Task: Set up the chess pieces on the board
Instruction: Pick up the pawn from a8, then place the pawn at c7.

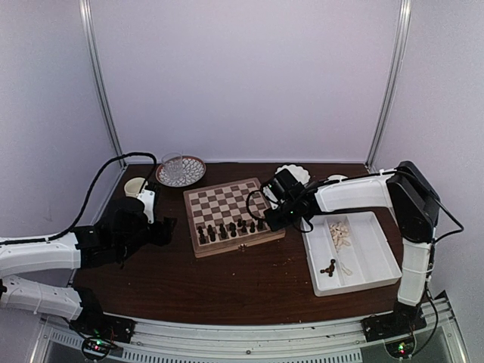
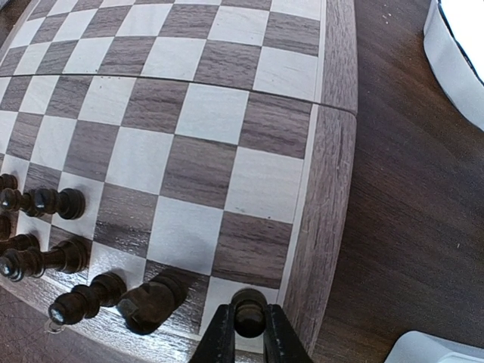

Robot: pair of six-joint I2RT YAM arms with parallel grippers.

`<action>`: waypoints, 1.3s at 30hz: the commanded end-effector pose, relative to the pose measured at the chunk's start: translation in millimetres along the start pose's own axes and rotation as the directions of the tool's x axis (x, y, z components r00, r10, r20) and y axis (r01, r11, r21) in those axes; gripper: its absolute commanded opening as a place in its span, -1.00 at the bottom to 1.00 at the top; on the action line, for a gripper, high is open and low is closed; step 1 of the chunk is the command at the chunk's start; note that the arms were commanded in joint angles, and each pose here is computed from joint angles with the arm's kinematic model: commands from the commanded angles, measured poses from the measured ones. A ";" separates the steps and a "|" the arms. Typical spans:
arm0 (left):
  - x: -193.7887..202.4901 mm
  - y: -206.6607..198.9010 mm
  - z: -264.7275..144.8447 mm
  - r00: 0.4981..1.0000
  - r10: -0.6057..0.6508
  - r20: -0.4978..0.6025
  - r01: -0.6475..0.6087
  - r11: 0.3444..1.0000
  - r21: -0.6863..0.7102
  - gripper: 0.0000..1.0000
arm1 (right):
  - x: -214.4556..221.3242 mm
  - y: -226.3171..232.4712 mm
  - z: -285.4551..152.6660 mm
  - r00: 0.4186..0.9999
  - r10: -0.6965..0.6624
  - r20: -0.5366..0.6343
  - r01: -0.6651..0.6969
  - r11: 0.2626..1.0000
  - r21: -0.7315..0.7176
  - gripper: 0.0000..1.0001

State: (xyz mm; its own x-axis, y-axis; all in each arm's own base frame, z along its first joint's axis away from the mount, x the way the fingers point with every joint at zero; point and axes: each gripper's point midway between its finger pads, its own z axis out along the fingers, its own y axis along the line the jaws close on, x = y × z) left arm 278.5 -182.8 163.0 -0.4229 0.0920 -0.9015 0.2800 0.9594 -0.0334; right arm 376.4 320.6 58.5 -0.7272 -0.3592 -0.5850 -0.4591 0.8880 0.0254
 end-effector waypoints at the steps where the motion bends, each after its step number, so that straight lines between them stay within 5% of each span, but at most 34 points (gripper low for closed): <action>1: -19.8 -0.2 -3.5 0.999 -0.014 0.050 0.014 1.000 0.002 0.36 | -22.9 1.4 -16.3 0.997 0.006 0.076 -0.005 1.000 -0.018 -0.73; 22: -26.2 4.6 -9.7 0.997 -0.017 0.075 0.018 1.000 -0.012 0.36 | -54.8 26.4 -48.8 0.989 -0.076 0.126 0.088 0.992 -0.095 -0.74; 39: -26.9 4.7 -10.7 0.997 -0.017 0.078 0.018 1.000 -0.009 0.36 | -55.5 60.7 -25.7 0.984 -0.168 0.057 0.176 0.970 -0.170 -0.74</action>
State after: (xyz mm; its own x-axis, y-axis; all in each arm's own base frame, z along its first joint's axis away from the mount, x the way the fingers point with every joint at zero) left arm 276.5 -177.3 172.7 -0.4023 0.0824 -0.9118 0.2709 0.9620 -0.0326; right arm 375.6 379.5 114.3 -0.6134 -0.4674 -0.6366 -0.6391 0.7673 0.0524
